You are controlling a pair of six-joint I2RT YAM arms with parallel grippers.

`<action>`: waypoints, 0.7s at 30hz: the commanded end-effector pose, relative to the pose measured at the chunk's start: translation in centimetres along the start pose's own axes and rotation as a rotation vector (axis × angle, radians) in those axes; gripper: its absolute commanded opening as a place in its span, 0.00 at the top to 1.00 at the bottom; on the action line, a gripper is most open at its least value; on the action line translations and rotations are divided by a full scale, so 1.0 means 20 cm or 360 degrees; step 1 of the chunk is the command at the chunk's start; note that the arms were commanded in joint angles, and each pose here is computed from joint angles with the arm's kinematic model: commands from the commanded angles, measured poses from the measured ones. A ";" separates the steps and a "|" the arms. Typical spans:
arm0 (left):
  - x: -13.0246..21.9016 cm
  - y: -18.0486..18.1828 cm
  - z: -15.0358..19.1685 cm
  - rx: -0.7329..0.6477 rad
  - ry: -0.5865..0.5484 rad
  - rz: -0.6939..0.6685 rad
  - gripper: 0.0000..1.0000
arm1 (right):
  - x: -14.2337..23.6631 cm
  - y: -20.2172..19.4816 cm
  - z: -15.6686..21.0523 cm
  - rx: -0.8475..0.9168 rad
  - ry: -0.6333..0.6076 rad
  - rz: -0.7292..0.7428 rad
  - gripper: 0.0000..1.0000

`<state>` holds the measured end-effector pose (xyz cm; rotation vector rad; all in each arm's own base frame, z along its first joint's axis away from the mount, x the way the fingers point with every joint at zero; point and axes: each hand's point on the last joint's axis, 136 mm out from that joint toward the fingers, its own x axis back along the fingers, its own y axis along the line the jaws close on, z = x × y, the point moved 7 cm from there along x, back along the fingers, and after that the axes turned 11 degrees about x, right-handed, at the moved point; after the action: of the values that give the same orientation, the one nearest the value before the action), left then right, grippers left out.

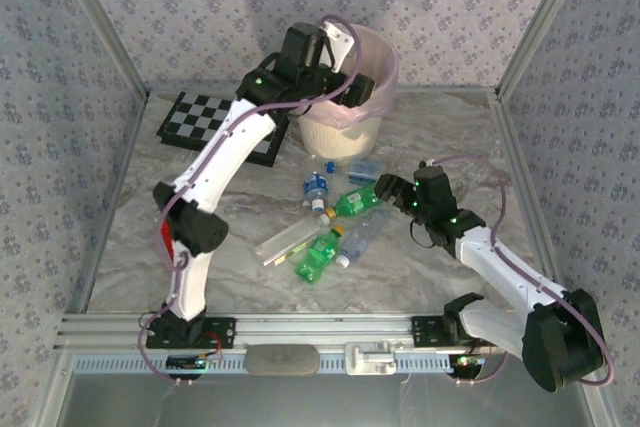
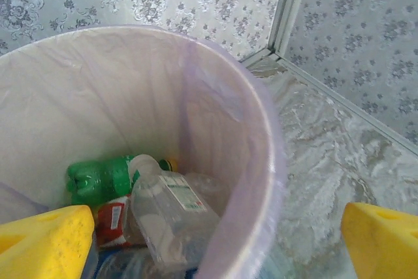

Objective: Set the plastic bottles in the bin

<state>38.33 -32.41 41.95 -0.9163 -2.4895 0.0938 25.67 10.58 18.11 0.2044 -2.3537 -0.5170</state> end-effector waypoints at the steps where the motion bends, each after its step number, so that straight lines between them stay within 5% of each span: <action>1: 0.15 -0.02 -0.06 -0.0043 -0.0211 -0.0011 0.03 | -0.03 0.02 0.01 -0.0050 0.0016 -0.0040 0.01; 11: 0.41 0.15 0.29 0.0125 -0.0481 -0.0269 0.00 | -0.11 0.05 0.14 -0.0088 0.0175 -0.0036 0.01; 21: 0.45 0.43 0.84 0.0624 -0.0320 -0.0569 0.00 | -0.11 0.08 0.33 -0.0134 0.0340 0.0039 0.01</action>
<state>29.95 -19.75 29.60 -0.4206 -2.6406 0.3605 23.52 14.98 14.00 0.2571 -2.1565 -0.5448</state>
